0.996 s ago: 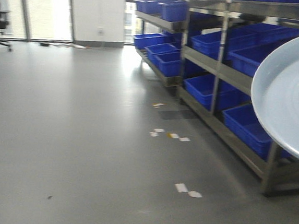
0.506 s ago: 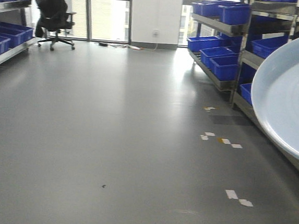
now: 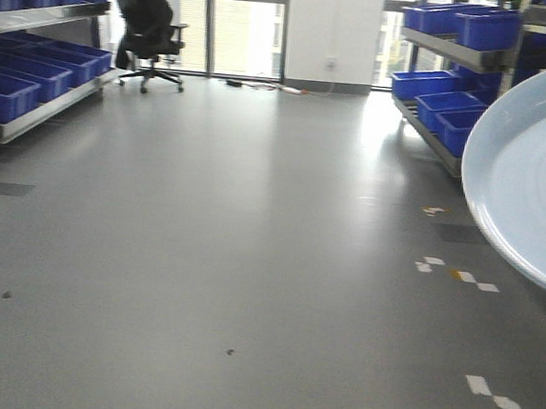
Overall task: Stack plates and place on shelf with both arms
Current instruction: 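Turn the base away from the table while holding the plates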
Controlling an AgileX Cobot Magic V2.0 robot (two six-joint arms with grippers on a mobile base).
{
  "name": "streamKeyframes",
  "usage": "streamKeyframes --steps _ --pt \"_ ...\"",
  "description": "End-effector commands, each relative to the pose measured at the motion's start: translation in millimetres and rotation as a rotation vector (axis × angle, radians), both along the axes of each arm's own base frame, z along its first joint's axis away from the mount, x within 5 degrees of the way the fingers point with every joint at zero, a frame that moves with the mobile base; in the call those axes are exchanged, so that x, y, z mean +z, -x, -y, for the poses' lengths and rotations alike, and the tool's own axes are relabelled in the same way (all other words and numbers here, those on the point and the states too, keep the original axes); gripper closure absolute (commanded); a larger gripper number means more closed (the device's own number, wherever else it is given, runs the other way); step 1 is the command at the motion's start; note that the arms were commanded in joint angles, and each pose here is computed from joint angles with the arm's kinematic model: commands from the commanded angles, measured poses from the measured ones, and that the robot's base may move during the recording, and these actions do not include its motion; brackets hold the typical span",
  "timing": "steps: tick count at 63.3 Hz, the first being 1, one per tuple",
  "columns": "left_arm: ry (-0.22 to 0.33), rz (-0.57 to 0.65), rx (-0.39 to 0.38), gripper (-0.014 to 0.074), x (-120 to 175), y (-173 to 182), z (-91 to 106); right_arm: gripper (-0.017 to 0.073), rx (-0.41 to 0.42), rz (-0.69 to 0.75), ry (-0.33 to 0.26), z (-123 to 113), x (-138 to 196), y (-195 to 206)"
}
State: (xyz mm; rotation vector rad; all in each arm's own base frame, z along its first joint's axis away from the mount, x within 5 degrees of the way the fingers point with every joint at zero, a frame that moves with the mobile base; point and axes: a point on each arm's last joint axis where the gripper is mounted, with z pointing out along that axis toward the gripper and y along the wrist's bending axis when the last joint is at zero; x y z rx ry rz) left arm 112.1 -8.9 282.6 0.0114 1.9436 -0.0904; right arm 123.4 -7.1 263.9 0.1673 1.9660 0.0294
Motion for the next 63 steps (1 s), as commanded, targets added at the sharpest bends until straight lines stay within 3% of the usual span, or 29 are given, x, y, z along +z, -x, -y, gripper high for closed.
streamKeyframes --steps 1,63 --pt "0.024 0.102 -0.002 0.0507 16.0 -2.9 0.9 0.0503 0.0 0.137 0.009 0.5 19.2 -3.8" --pt "0.024 0.102 -0.002 0.0507 16.0 -2.9 0.9 0.0503 0.0 0.137 0.009 0.5 19.2 -3.8"
